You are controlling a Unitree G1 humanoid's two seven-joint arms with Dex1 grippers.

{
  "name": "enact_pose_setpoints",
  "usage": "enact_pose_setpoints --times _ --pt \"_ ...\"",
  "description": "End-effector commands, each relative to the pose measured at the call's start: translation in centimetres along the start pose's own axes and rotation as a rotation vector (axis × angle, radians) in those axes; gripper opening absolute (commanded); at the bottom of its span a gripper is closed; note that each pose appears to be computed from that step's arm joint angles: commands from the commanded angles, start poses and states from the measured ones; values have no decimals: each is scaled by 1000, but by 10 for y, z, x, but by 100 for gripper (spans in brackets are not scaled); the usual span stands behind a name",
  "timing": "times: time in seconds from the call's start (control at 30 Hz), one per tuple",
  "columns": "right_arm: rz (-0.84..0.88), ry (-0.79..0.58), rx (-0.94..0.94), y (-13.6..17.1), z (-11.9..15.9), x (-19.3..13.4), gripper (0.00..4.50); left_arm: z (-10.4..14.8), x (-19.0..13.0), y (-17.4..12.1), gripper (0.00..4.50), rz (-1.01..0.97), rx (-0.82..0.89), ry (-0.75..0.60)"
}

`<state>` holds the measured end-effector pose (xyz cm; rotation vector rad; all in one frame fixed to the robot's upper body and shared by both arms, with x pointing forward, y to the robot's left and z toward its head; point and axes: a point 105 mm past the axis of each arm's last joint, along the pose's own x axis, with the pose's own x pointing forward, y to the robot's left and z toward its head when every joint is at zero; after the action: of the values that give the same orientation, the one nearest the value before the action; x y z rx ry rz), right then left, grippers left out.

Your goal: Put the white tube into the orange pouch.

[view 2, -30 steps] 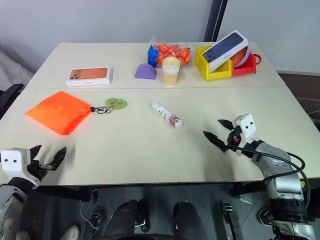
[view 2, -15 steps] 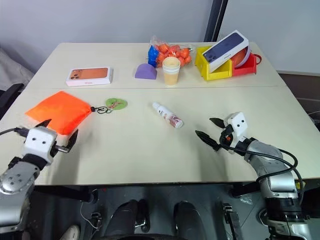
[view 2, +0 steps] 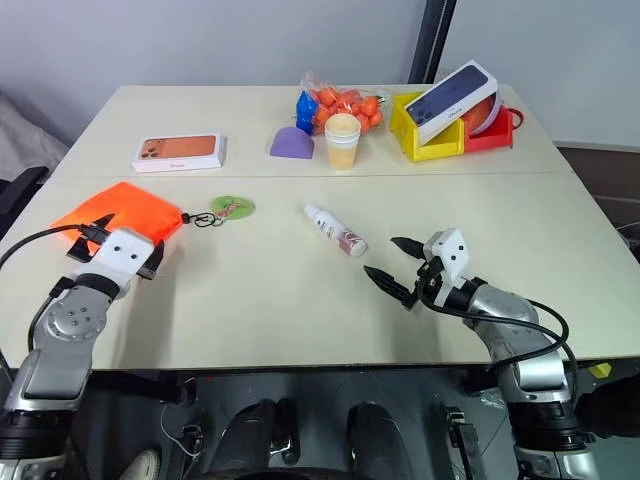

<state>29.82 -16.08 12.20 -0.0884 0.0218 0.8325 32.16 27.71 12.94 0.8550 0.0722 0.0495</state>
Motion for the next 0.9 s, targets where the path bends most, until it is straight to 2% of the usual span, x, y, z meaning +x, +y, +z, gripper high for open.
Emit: enact_pose_setpoints --times 0.03,0.67,0.77,0.9 --pt "21 -45 -25 8 10 5 435 1 7 6 450 36 13 19" --pt "29 -66 -21 17 19 14 435 -26 14 24 450 145 31 153" --pt "34 -73 -20 19 20 16 450 -28 16 24 374 145 30 157" --pt "61 -83 -8 25 23 17 450 -30 18 24 172 146 28 157"
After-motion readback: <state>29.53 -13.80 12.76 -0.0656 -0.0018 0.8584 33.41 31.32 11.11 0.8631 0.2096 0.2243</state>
